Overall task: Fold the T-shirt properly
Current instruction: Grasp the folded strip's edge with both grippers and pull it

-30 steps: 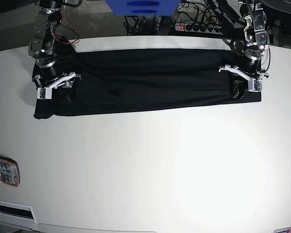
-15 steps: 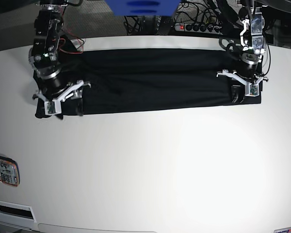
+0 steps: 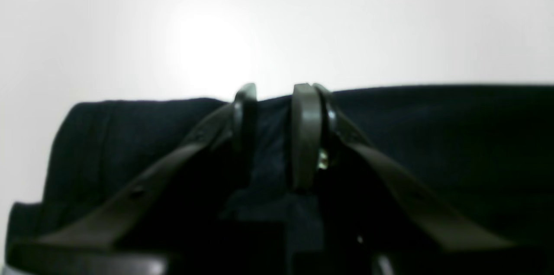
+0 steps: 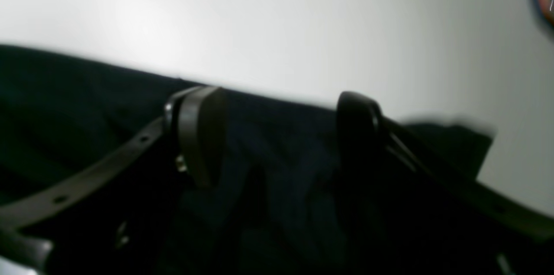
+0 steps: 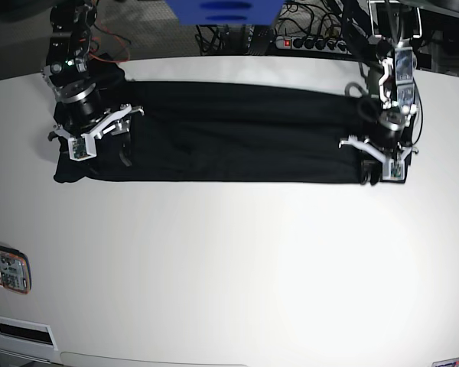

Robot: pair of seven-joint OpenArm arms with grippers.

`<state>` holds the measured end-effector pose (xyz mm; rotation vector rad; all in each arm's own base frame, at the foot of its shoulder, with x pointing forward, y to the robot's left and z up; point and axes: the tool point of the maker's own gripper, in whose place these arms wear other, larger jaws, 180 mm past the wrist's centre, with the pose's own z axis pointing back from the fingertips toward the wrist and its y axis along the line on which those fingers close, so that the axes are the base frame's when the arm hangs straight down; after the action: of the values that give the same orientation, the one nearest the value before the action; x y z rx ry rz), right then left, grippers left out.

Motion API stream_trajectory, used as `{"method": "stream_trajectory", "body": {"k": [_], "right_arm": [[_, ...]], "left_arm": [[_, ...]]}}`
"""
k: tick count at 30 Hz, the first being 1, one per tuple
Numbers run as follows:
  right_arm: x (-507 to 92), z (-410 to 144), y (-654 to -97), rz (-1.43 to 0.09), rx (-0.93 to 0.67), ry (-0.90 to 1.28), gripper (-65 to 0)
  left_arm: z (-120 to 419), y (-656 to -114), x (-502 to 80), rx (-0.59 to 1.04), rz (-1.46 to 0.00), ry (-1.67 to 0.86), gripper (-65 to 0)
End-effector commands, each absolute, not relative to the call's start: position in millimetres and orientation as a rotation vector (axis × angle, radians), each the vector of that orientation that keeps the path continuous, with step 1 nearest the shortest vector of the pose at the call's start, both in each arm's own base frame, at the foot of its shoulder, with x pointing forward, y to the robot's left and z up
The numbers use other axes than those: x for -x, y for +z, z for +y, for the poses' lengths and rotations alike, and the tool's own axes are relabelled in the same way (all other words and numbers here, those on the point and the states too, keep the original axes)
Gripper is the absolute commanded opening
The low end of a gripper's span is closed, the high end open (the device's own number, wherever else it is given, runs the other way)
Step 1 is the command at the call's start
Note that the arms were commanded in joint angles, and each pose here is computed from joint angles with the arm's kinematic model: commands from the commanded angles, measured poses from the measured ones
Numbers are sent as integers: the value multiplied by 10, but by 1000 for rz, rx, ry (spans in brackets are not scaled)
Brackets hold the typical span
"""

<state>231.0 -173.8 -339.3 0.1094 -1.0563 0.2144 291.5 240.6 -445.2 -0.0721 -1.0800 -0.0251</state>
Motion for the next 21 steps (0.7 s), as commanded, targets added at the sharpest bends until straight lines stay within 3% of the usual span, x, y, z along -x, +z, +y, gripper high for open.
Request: {"method": "stream_trajectory", "body": {"k": [1, 14, 21], "right_arm": [[-2302, -1761, -3354, -1067, -105, 216, -263], [-2302, -1767, -3353, -1068, -103, 215, -263], [-2302, -1764, -3354, -1068, -104, 214, -263]], "left_arm": [[2466, -4710, -2787, 45, -943, -43, -502], [3039, -4638, -2916, -50, -974, -47, -502], [2960, -4566, -2797, -40, -1025, -66, -492]]}}
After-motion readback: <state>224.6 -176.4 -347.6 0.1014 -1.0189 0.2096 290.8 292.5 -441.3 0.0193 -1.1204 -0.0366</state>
